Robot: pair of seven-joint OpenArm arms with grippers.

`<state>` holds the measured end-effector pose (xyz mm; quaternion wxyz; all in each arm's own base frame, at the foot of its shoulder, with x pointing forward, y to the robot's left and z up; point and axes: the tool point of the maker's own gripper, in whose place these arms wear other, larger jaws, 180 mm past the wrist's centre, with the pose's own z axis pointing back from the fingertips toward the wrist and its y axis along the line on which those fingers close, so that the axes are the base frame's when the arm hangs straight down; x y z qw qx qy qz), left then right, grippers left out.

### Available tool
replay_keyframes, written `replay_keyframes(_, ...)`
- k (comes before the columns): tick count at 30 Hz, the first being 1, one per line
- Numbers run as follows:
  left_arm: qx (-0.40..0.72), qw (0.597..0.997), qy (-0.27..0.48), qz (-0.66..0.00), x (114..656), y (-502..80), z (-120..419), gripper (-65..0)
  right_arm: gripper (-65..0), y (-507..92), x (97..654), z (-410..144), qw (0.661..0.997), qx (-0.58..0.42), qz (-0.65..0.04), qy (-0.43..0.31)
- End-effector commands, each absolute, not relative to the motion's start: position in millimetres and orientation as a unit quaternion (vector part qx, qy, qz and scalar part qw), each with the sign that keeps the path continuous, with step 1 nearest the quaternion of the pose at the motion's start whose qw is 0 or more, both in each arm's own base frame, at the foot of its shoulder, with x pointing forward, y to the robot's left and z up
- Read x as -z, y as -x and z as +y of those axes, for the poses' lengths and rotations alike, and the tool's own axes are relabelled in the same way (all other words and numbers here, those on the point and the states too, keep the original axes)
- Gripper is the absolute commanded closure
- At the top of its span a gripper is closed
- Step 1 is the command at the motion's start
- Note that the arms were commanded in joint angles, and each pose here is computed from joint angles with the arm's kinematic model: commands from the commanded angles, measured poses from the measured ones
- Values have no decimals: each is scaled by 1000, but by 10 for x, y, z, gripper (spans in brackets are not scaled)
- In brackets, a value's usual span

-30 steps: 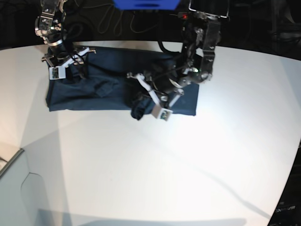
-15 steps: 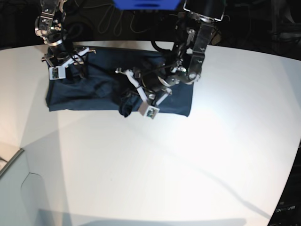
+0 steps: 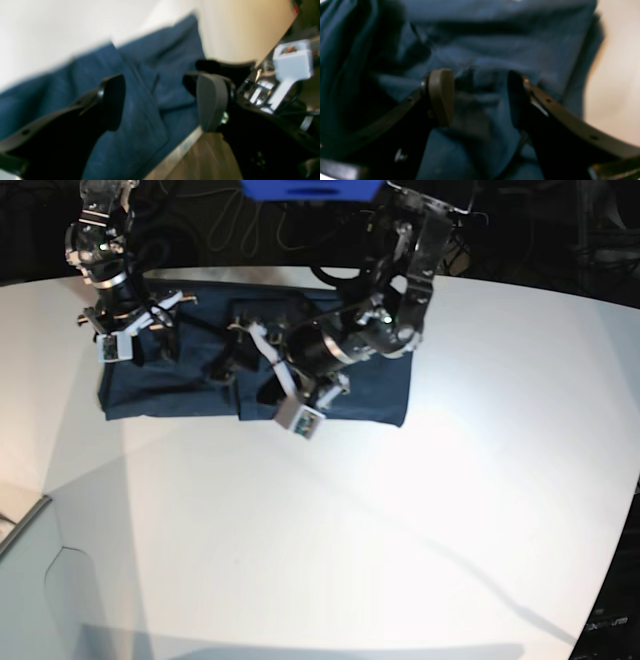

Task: Layout the t-shirt on the table in an organized manner, then fold the t-shirt properly
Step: 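Fold the strip end with the left gripper toward the right gripper, then release the strip and lift the left gripper away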

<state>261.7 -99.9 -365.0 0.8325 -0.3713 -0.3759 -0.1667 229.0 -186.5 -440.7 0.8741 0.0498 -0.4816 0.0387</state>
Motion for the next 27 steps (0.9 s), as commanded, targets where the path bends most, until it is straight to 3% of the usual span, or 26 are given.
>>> replay_keyframes(1, 168, 814, 378, -409, 3425, -2694, -975, -432, -340, -2394, 4227, -1891, 857, -39, -512, -47)
replay_keyframes(5, 187, 804, 342, -449, 3219, -2780, -661, -431, -341, -2439, 4025, -2062, 845, -31, -533, -21)
replay_keyframes(11, 82, 830, 258, -487, 3262, -3106, 491, -431, -342, -2443, 3925, -2446, 838, 8, -545, 22)
replay_keyframes(17, -48, 841, 206, -498, 3409, -3144, 1696, -431, -442, -2337, 4216, -2544, 875, 29, -482, 23)
replay_keyframes(27, -140, 841, 181, -490, 3590, -3027, 2437, -431, -444, -2298, 4411, -2421, 890, 27, -454, 4)
